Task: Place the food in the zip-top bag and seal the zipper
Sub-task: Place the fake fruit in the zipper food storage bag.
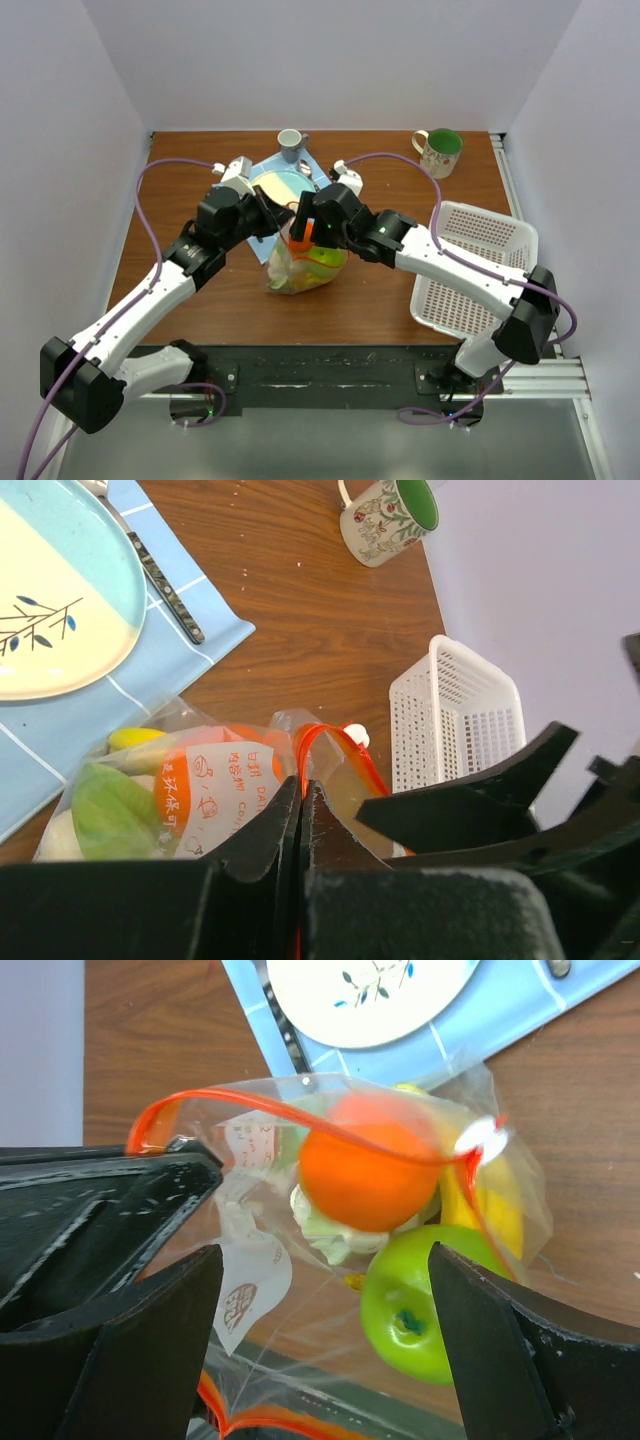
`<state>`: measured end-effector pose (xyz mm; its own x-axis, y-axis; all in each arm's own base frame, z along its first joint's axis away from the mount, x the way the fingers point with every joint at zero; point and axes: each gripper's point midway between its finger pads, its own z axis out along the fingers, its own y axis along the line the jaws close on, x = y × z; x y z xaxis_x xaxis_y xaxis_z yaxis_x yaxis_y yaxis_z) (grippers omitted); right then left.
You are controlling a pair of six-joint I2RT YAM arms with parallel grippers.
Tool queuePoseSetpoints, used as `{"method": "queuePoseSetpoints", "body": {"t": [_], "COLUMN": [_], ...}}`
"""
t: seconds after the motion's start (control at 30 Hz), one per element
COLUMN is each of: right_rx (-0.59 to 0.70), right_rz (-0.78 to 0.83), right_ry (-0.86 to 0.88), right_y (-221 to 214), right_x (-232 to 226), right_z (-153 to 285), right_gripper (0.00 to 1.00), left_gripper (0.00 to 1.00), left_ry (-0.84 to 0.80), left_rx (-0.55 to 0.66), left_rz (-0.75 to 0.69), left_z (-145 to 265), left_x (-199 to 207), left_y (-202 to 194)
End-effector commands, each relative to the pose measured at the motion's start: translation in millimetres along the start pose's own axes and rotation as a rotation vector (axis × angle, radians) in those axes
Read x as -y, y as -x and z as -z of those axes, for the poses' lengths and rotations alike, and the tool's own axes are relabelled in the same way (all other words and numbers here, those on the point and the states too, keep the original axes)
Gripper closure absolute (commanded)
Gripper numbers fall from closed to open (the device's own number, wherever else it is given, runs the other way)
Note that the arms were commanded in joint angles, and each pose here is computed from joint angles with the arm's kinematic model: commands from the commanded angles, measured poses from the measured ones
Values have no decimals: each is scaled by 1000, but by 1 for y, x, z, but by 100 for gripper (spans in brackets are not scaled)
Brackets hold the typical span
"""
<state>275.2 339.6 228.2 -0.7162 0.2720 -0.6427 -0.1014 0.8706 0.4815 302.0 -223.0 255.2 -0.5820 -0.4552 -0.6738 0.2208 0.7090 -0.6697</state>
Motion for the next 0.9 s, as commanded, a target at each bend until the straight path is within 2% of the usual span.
{"method": "queuePoseSetpoints", "body": {"t": [0.0, 0.1, 0.2, 0.27, 0.33, 0.43, 0.63, 0.87], "right_rx": [120, 161, 182, 170, 122, 86, 60, -43], "right_rz": [27, 71, 118, 125, 108, 38, -70, -255], "right_ry": [-14, -109, -191, -217, -179, -143, -163, -131], "right_y": [41, 53, 64, 71, 66, 69, 67, 28], "right_x": [-2, 17, 36, 51, 55, 65, 70, 87], "right_z": [35, 41, 41, 32, 19, 2, -15, -37], "right_gripper": [12, 13, 18, 28, 33, 34, 30, 32], "left_gripper": [100, 100, 100, 100, 100, 100, 100, 100], "left_ry": [-45, -57, -65, -67, -73, -82, -117, -153], "left_rx": [65, 51, 36, 34, 28, 12, -40, -115], "left_rz": [9, 1, -18, -27, -38, -42, -51, -66], "left_z": [5, 6, 6, 8, 9, 9, 8, 15], "left_x": [8, 9, 10, 10, 11, 11, 10, 4], "left_y": [16, 13, 10, 10, 9, 5, -11, -35]}}
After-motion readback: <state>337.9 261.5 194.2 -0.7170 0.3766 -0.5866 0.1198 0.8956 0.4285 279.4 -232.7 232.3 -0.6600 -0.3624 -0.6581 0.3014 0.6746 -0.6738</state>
